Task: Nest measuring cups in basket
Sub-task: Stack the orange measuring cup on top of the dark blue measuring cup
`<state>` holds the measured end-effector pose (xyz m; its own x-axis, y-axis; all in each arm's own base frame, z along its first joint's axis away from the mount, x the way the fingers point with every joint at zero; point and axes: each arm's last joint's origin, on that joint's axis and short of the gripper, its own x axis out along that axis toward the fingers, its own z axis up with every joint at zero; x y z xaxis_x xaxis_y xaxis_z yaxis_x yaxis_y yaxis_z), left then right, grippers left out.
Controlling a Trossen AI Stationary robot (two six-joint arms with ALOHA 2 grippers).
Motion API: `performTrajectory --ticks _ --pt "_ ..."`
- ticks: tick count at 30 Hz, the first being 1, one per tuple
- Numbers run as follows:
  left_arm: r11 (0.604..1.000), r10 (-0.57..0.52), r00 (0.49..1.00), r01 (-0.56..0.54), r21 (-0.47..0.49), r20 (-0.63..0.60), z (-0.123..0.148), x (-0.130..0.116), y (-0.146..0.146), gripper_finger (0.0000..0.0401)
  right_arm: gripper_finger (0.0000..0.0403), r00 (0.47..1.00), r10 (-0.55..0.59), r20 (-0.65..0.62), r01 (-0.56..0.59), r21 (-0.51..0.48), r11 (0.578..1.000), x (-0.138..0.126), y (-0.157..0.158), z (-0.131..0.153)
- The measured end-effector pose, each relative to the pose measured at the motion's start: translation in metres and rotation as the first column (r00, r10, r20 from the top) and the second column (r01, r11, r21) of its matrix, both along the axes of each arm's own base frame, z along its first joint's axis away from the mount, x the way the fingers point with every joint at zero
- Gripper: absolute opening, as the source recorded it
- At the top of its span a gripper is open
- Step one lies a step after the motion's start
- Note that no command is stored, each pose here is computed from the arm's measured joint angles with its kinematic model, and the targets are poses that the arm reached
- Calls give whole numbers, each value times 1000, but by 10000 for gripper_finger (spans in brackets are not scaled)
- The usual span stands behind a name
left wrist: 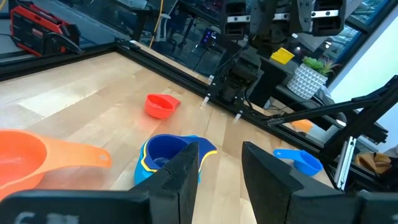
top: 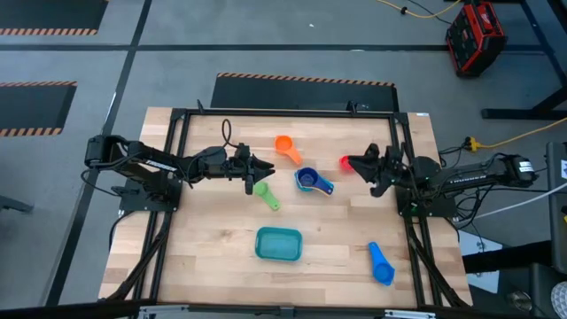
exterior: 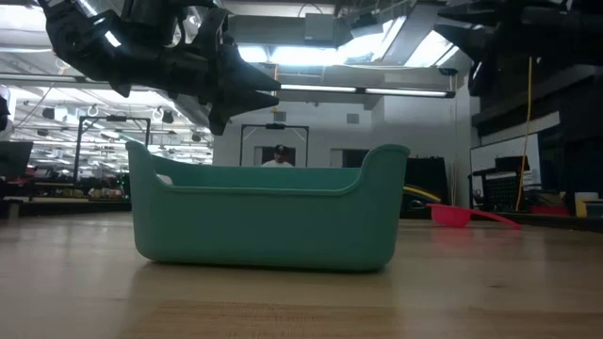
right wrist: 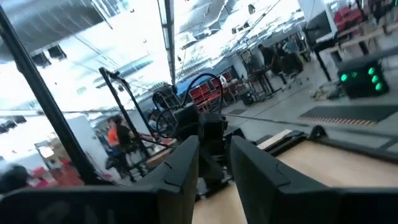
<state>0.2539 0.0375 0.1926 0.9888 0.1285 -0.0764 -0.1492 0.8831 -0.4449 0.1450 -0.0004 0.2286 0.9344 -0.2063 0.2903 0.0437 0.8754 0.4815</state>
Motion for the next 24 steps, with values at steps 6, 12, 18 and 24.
performTrajectory --ticks 6,12,18,24 --pt "1000 0 1000 0 0 0 0 0 0 115 100 996 -84 -32 78 -167 983 0 -1 0" --pt "1000 0 1000 0 -1 -1 0 0 0 115 100 983 -179 -48 159 -281 946 -1 -2 1" --pt "1000 0 1000 0 -1 -1 0 0 0 115 100 977 -202 -62 168 -352 921 -1 -2 0" --pt "1000 1 1000 -1 -1 -1 0 0 0 115 100 967 -222 -125 174 -312 934 1 -3 -6"
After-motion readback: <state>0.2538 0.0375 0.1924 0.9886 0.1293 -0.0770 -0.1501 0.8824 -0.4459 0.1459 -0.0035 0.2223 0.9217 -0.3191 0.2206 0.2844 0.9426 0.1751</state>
